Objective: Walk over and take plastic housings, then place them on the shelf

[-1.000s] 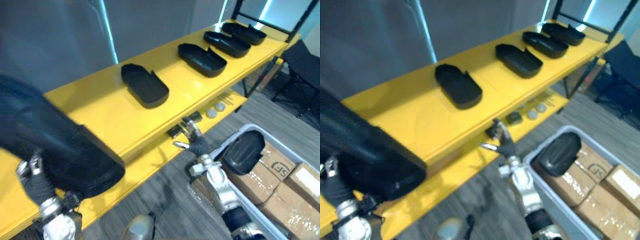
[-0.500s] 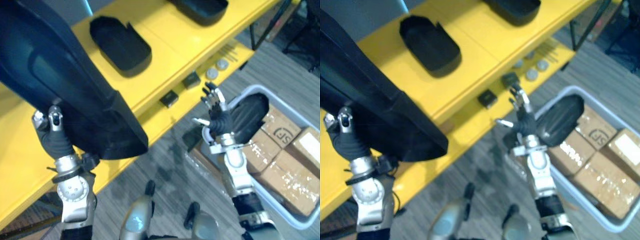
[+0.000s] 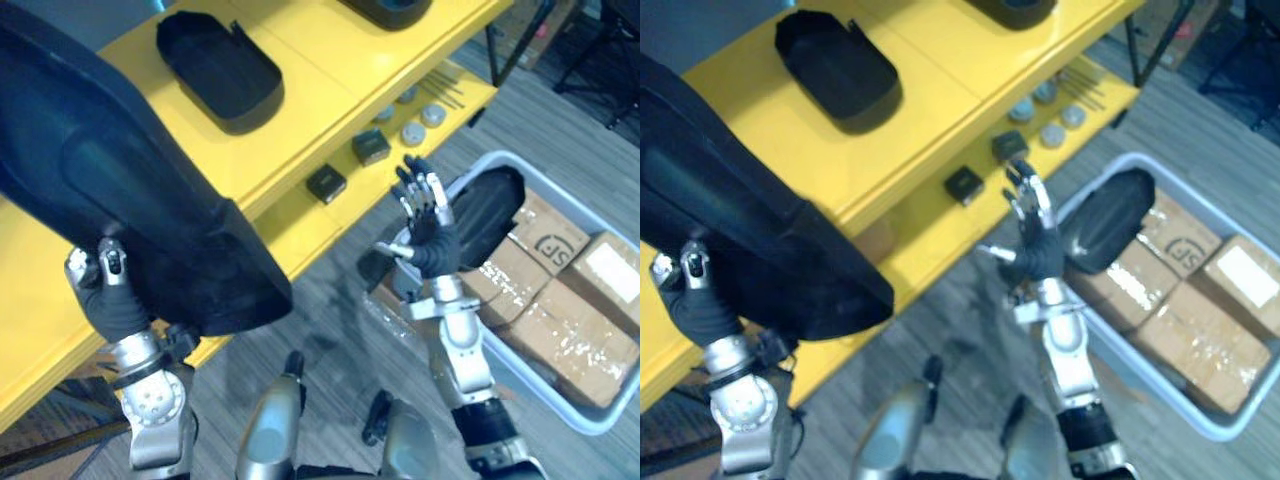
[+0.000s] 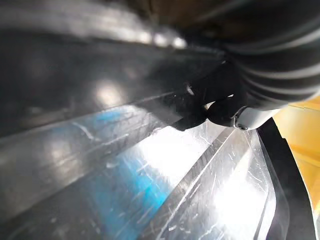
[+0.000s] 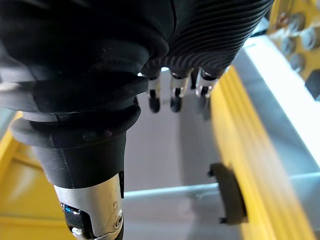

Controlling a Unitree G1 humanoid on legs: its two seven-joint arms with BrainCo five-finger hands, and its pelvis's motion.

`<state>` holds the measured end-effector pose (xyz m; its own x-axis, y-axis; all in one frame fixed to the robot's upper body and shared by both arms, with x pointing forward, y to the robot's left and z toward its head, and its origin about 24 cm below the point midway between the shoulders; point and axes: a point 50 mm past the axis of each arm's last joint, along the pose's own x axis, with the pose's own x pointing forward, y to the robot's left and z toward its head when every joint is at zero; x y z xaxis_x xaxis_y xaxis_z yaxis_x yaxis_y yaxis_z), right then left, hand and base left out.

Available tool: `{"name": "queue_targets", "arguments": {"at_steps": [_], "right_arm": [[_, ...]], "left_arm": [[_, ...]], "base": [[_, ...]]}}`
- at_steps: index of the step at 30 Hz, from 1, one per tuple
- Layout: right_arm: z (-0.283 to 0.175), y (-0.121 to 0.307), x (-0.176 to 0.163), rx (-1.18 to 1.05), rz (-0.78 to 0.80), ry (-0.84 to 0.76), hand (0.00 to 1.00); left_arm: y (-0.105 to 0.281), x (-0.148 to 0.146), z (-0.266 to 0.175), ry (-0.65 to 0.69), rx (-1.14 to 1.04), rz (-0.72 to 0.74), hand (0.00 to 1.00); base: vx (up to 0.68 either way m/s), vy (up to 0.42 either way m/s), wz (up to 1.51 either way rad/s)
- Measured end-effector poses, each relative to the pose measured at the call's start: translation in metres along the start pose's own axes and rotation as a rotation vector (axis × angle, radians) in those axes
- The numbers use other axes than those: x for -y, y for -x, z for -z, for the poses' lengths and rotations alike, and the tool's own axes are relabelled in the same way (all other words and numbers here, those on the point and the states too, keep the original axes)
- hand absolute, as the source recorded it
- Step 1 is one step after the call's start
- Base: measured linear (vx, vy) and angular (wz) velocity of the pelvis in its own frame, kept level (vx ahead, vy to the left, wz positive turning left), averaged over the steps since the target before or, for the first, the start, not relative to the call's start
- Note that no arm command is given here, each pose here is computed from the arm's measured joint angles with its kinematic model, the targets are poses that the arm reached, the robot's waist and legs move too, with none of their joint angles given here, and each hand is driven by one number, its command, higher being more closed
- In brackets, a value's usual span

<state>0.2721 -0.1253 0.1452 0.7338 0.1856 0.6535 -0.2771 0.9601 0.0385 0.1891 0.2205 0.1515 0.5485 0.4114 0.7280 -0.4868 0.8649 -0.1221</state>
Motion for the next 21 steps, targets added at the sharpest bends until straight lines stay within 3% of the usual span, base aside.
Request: {"name": "queue_targets", "arguments": {"at_steps": [4, 10, 15, 21], "right_arm": [[-0.005, -0.002, 0.009, 0.021, 0.035, 0.02, 0.0], [-0.009, -0.002, 0.024, 0.033, 0.072, 0.063, 0.0], [-0.031, -0.007, 0.036, 0.109, 0.057, 0.131, 0.0], [-0.06, -0.018, 0.036, 0.212, -0.01, 0.139, 0.0]], "left_arm": [[-0.012, -0.02, -0.011, -0.091, 0.095, -0.011, 1.0], [-0.021, -0.023, -0.019, -0.166, 0.16, 0.088, 1.0], [-0.033, -0.018, -0.022, -0.131, 0.184, 0.088, 1.0], [-0.024, -0.012, -0.016, -0.077, 0.097, 0.081, 1.0]], "base": [[0.1, -0.011, 0.37], [0.15, 0.003, 0.27], [0.13, -0.086, 0.58], [0.18, -0.3, 0.58]]}}
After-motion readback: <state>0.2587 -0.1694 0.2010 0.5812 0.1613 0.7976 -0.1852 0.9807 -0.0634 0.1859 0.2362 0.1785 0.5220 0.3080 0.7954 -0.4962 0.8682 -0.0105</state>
